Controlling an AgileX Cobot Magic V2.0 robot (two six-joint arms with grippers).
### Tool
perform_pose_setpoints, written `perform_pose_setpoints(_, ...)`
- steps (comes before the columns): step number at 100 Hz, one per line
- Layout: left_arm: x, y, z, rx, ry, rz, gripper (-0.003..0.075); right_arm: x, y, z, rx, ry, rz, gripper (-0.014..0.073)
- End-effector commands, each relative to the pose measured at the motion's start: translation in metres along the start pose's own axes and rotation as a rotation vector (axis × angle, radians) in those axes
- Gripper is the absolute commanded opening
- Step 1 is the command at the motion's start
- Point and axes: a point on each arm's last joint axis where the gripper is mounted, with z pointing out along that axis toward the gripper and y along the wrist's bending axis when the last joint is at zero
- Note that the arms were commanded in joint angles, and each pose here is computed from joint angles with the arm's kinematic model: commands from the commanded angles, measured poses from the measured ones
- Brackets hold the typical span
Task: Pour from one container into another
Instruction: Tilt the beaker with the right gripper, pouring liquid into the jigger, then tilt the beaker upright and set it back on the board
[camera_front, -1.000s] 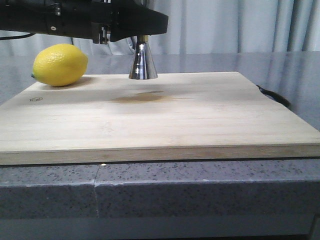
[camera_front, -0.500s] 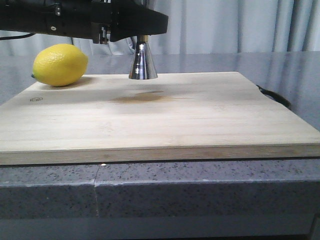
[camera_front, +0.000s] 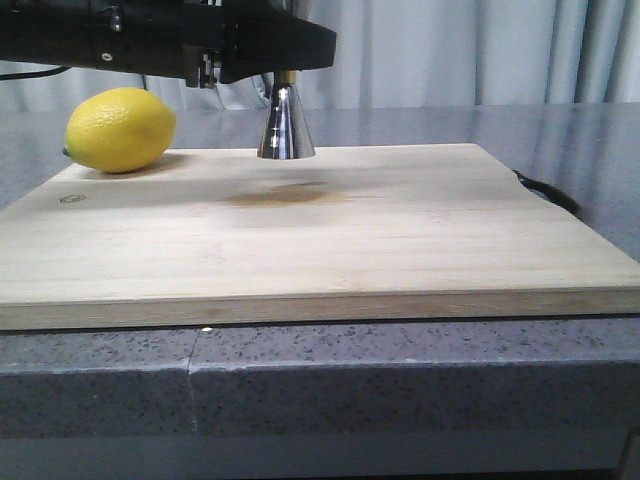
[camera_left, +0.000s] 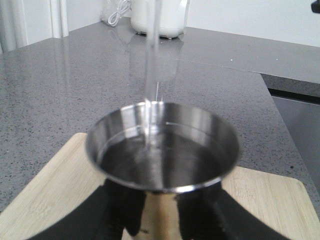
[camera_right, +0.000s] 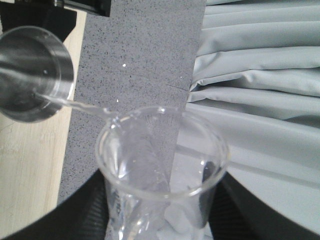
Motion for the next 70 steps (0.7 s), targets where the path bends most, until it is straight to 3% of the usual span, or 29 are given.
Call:
perform_pose_setpoints(1,-0.039,-0.012,-0.003,0.042,-0.159,0.035,0.022,0.0,-0.021,-0.026,0.142,-0.045,0.02,0.0294)
perform_pose_setpoints(33,-0.039,-0.012,-0.003,0.042,-0.159,0.035,0.022,-0.001,-0.02,-0.026,0.098,-0.11,0.484,0.0294)
perform_pose_setpoints(56,-0.039,-0.012,-0.003,0.042,-0.159,0.035,0.022,0.027,-0.027,-0.041,0.12,-0.109,0.901,0.0294)
perform_pose_setpoints(70,-0.039,-0.012,-0.003,0.042,-0.159,0.035,0.022,0.048,-0.018,-0.051,0.082,-0.138,1.076,0.0294)
